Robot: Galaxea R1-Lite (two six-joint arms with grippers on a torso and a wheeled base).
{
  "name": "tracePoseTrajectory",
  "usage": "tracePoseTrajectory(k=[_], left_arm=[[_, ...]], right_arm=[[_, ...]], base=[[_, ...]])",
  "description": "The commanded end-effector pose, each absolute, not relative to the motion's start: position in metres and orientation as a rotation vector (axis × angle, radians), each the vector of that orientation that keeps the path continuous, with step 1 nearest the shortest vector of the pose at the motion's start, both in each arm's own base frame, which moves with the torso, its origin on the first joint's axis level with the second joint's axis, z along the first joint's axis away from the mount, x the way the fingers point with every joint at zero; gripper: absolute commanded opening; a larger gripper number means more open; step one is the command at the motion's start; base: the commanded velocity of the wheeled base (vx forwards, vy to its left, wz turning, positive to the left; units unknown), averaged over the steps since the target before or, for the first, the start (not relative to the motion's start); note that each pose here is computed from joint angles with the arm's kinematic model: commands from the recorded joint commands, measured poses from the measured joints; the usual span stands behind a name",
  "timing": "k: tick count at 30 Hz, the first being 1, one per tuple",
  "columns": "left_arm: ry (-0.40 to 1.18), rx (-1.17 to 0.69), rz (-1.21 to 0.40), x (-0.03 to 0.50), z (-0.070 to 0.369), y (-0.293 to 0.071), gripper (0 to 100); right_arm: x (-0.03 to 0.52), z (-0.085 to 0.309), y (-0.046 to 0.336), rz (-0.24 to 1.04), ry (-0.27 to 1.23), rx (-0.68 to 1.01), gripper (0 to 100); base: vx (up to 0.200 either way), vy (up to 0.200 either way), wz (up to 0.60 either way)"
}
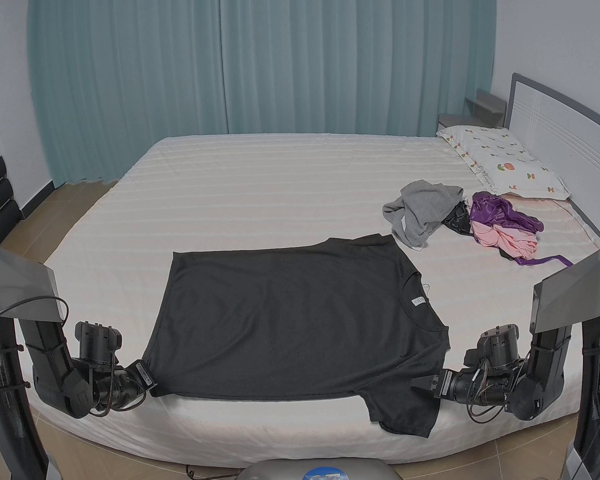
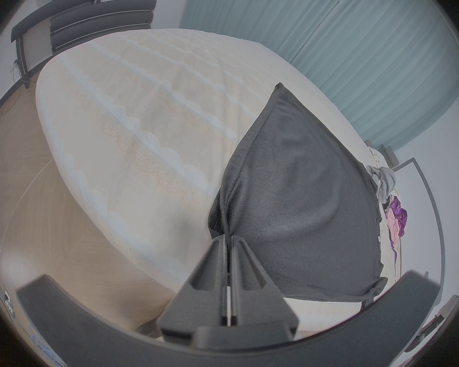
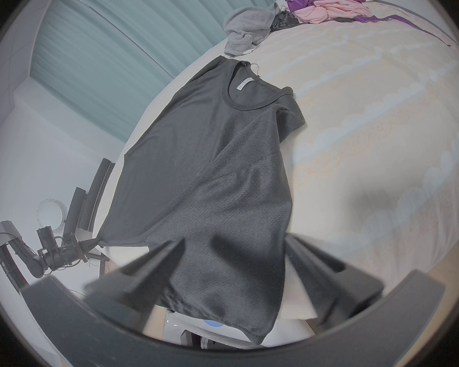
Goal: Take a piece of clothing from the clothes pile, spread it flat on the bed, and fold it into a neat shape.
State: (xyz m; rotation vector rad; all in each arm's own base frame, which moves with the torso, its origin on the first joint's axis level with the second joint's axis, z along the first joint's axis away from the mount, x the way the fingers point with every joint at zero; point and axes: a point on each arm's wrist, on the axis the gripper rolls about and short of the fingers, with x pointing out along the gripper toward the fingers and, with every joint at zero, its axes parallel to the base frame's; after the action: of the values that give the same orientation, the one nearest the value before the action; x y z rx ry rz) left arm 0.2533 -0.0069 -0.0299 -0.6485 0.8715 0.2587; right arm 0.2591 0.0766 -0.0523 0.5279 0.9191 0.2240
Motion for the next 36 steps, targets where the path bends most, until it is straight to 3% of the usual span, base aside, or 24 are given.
tracePoseTrajectory(k=[1,15,36], left_arm=[[0.874,-0.649,0.260,0.253,-0.030,-0.007,0],[0.869,-0.643,0.258,0.252,-0.028,-0.006,0],[0.924,-0.512,0.230,0.230,-0.026,-0.001,0]], right_arm=[[0.259,-0.055,0.077,0.216,0.923,0.526,0],[0.237,-0.031,0.046,0.159,0.912,0.595,0],[0.197,-0.016,0.033,0.194,0.966,0.607,0]], base=[[0.000,0.000,0.00],[0.000,0.000,0.00],[0.000,0.000,0.00]])
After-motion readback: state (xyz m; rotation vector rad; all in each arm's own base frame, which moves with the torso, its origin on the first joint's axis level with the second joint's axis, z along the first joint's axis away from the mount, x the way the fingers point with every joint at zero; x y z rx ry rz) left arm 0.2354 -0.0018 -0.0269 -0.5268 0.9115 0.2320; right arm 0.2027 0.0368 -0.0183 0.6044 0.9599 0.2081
